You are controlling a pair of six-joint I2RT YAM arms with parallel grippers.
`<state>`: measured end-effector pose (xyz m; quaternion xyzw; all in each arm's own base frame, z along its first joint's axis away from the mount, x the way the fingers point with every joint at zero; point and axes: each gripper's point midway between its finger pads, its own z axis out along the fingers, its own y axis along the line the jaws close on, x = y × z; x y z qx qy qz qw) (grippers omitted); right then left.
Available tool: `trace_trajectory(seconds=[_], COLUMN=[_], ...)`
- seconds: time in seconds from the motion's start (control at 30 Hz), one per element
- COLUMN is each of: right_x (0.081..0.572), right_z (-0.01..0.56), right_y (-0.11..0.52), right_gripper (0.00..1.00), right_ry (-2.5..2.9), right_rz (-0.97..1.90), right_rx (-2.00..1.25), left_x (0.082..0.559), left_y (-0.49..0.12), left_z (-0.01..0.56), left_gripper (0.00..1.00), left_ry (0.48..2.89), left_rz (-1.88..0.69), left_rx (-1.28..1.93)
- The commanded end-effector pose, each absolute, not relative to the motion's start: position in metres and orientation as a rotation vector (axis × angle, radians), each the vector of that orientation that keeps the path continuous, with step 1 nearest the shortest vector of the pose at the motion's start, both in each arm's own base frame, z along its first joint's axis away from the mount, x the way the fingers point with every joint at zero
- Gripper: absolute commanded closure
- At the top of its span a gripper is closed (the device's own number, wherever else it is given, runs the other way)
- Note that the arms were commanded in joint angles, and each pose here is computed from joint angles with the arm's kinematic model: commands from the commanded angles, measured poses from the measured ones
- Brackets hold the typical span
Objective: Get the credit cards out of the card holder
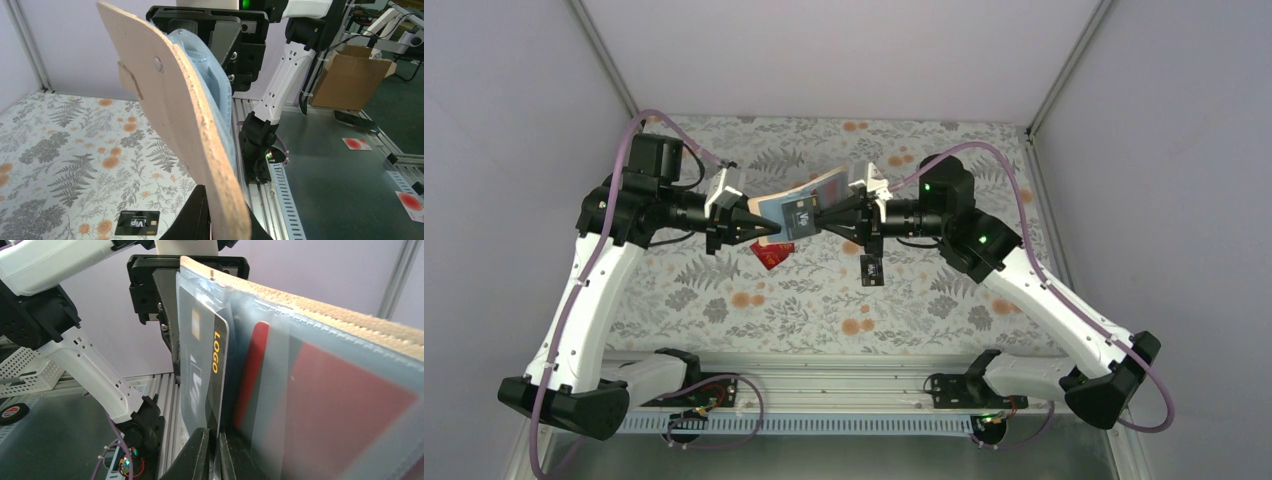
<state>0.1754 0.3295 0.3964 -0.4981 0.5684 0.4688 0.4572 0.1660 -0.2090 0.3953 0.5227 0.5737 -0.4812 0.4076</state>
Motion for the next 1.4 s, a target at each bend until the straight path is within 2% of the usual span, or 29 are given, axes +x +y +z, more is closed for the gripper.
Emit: trace_trajectory(seconds=[0.0,0.07,0.57,0.73,0.87,1.03,1.2,1.37], right_x=[0.182,0.186,0.211,0.233,0.251,0.263,0.258,0.25], right_z=[0.401,0.4,0.391,0.378,0.356,0.295,0.178,0.115], right_y=[0.324,0.323,0.281,0.261,0.242,0.23,0.226,0.228], right_gripper=[0.93,0.96,0.96,0.96,0.96,0.96,0.96,0.96], right_ry=[1.4,1.418,1.564,1.686,1.821,2.052,2.382,2.495], right_rz=[1.112,1.098,1.035,0.987,0.962,0.965,1.093,1.234], right_rx=[-1.199,-1.179,-1.004,-0.861,-0.715,-0.612,-0.535,-0.482], left_x=[0.157,0.156,0.174,0.211,0.254,0.277,0.273,0.272], left_y=[-0.209,-0.209,-0.207,-0.201,-0.18,-0.163,-0.165,-0.166], left_z=[0.41,0.411,0.403,0.389,0.367,0.355,0.353,0.352], left_gripper=[0.98,0.98,0.98,0.98,0.98,0.98,0.98,0.98], left_ry=[1.368,1.367,1.461,1.626,1.799,1.877,1.872,1.868], left_rz=[-1.205,-1.203,-1.109,-0.96,-0.715,-0.563,-0.581,-0.592], left_rx=[1.342,1.342,1.298,1.173,1.014,0.913,0.924,0.929])
